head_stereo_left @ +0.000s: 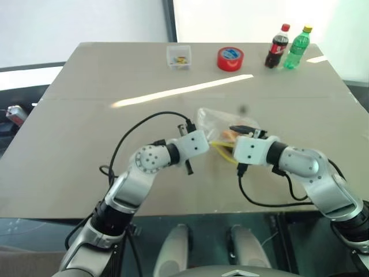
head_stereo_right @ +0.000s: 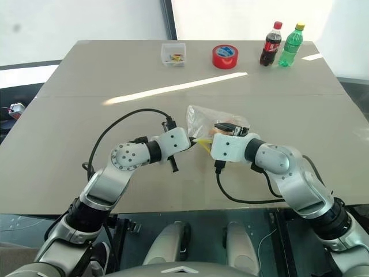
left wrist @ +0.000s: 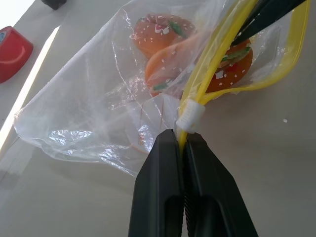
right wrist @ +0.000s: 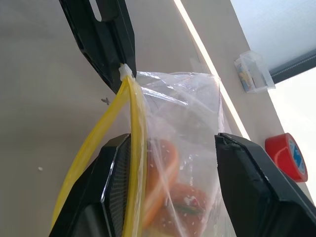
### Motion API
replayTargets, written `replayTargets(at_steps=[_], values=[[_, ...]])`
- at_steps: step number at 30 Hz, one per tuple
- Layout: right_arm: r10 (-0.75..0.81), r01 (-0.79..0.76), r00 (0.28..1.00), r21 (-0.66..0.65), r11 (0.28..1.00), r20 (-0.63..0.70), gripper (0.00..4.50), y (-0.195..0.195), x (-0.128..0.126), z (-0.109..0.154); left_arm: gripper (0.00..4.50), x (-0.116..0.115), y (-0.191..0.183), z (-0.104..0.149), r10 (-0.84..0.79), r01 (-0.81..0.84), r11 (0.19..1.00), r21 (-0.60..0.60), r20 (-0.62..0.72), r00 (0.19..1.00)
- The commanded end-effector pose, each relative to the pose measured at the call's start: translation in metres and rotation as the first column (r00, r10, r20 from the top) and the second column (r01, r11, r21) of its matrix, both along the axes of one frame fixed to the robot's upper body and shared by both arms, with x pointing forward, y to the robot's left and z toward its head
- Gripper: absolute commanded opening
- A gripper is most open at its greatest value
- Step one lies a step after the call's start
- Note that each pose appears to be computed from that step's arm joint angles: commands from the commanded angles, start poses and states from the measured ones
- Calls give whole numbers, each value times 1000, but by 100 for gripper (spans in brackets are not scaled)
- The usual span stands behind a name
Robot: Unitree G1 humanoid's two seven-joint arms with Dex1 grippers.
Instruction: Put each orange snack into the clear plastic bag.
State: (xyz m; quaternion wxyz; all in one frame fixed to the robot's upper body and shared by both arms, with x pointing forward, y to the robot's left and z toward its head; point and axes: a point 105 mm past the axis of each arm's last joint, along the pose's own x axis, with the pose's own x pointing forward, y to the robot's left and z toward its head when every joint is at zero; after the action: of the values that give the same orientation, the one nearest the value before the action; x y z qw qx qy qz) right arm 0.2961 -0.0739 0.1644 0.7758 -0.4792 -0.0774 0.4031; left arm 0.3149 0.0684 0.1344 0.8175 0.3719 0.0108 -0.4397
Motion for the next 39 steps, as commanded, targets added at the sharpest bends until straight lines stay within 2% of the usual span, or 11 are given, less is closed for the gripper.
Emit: replayTargets(at_steps=[1,10,20,30,33,36,37,39], values=[[56,-56,995,-11,998,78,269,8,-2,11,1,-2,-4,15,-23,22,1000,15,76,997],[160,-160,986,12,987,45,269,27,-15,8,1,-3,-3,25,-51,39,996,84,145,988],[199,-195,973,-40,980,114,269,39,-5,7,1,-11,-6,26,-142,95,974,206,224,964],[230,-227,967,-35,973,113,269,45,-6,4,1,-10,-3,24,-145,88,970,225,250,957],[232,-229,967,-36,973,109,183,45,-7,3,0,-10,-3,24,-144,87,971,223,252,957],[226,-223,968,-42,974,104,39,43,-7,2,0,-9,-3,25,-143,85,971,224,257,956],[224,-220,969,-42,974,104,3,43,-7,2,0,-9,-3,25,-143,85,971,225,258,956],[217,-214,970,-40,976,105,3,42,-6,2,0,-9,-2,24,-142,83,970,226,258,956]])
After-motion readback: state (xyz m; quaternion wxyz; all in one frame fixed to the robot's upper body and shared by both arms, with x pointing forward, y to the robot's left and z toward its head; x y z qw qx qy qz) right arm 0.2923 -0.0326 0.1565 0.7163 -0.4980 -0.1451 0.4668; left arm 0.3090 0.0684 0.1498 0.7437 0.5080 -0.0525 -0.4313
